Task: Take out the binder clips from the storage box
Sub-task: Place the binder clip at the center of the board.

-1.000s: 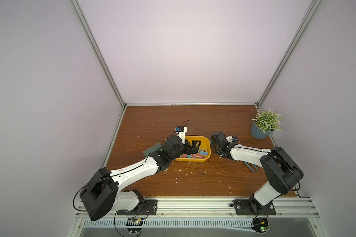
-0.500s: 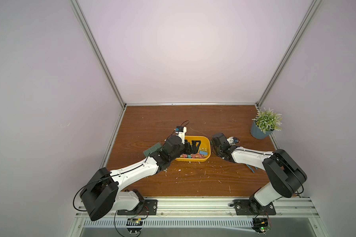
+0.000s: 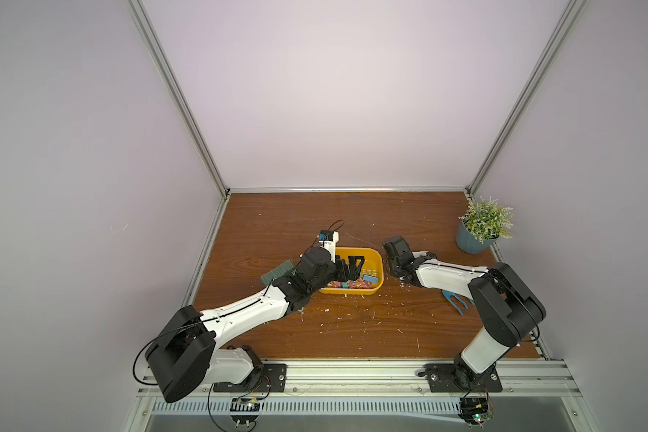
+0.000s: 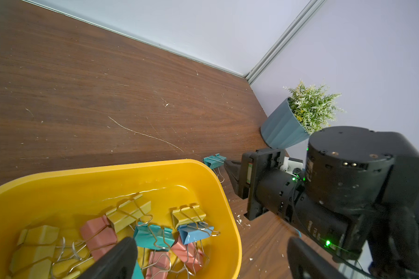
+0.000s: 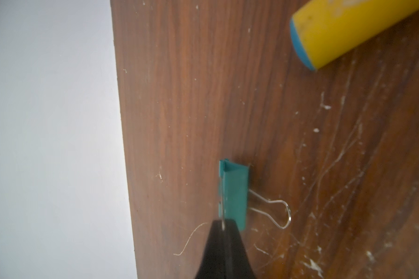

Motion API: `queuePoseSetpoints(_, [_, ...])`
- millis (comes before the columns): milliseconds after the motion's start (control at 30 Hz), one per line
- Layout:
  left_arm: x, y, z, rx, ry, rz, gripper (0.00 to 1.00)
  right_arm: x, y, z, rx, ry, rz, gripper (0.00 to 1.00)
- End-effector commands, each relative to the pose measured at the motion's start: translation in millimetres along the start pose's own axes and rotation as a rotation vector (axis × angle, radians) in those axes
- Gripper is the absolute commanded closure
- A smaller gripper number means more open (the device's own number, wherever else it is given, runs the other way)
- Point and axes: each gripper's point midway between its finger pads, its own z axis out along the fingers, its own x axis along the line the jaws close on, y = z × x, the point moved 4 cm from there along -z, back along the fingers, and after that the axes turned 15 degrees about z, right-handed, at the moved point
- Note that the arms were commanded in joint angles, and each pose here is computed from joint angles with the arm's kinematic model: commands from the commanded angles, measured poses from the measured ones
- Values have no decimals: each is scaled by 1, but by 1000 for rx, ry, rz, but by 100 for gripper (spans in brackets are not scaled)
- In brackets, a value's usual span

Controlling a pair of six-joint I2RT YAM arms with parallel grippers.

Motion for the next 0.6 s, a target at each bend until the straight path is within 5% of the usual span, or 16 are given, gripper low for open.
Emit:
queuePoseSetpoints(0, [-2,4,-5,-17,7,11,0,6,-10,-7,52,5,31,88])
queuePoseSetpoints(233, [-1,9,-9,-36,21,27,0,-4,-17,-31,275,32,-17,74])
queuePoseSetpoints(433, [4,9,-12,-54,54,46,0,-5,8,-60,256,82,-197,58])
queuePoseSetpoints(567, [8,11,-18,-84,78,49,0,14,8,-81,299,188,-400,36])
